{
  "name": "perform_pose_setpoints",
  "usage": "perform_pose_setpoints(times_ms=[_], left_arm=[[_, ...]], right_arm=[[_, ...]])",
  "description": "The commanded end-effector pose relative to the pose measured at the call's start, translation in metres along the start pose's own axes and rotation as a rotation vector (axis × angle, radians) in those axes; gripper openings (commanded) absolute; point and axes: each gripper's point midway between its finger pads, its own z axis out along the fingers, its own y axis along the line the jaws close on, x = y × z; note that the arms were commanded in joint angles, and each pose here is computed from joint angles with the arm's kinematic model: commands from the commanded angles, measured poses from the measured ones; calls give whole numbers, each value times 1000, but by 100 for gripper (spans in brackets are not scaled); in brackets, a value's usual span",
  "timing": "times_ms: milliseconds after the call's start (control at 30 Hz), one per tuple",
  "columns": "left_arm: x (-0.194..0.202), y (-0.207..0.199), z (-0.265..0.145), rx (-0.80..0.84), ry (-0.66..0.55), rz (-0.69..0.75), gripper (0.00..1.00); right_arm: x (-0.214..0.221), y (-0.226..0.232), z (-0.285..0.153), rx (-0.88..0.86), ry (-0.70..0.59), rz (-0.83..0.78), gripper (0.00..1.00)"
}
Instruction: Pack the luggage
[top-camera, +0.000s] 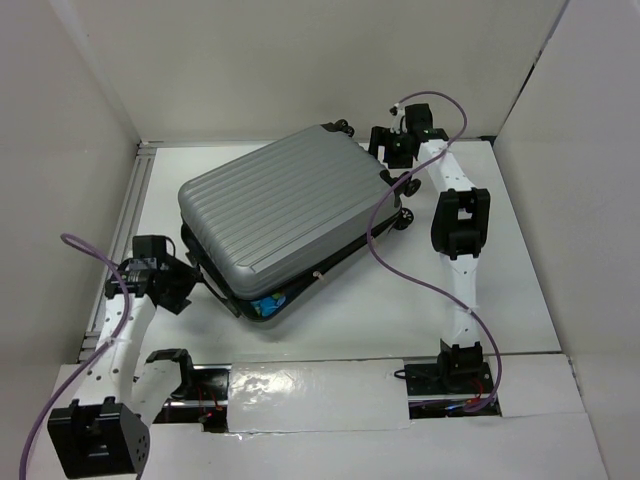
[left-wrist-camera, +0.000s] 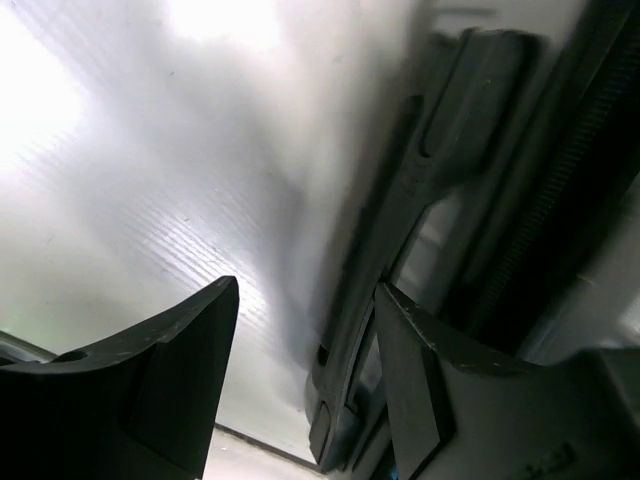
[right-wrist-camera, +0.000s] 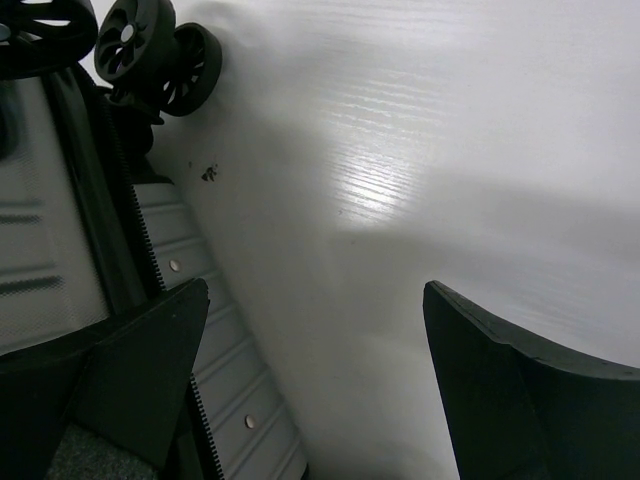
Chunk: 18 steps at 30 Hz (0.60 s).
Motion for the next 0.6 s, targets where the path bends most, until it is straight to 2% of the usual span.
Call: perform_pose_setpoints(times_ms=[0, 167, 267, 467, 533, 567], left_arm=[[2, 6, 16, -11, -16, -30, 69], [4, -22, 36, 151, -2, -4, 67], [5, -17, 50, 102, 17, -6, 63], [30, -18, 81, 66, 116, 51, 40], [28, -20, 85, 44, 110, 62, 31], [30, -24, 86, 45, 117, 74, 18]], right_arm=[[-14, 19, -23, -45, -29, -26, 94], [-4, 24, -23, -92, -2, -67, 94], [1, 26, -28, -110, 6, -117, 96], [-11, 31, -63, -180, -55, -149, 97], [-11, 30, -71, -196, -60, -141, 97], [-19, 27, -76, -190, -84, -156, 97]])
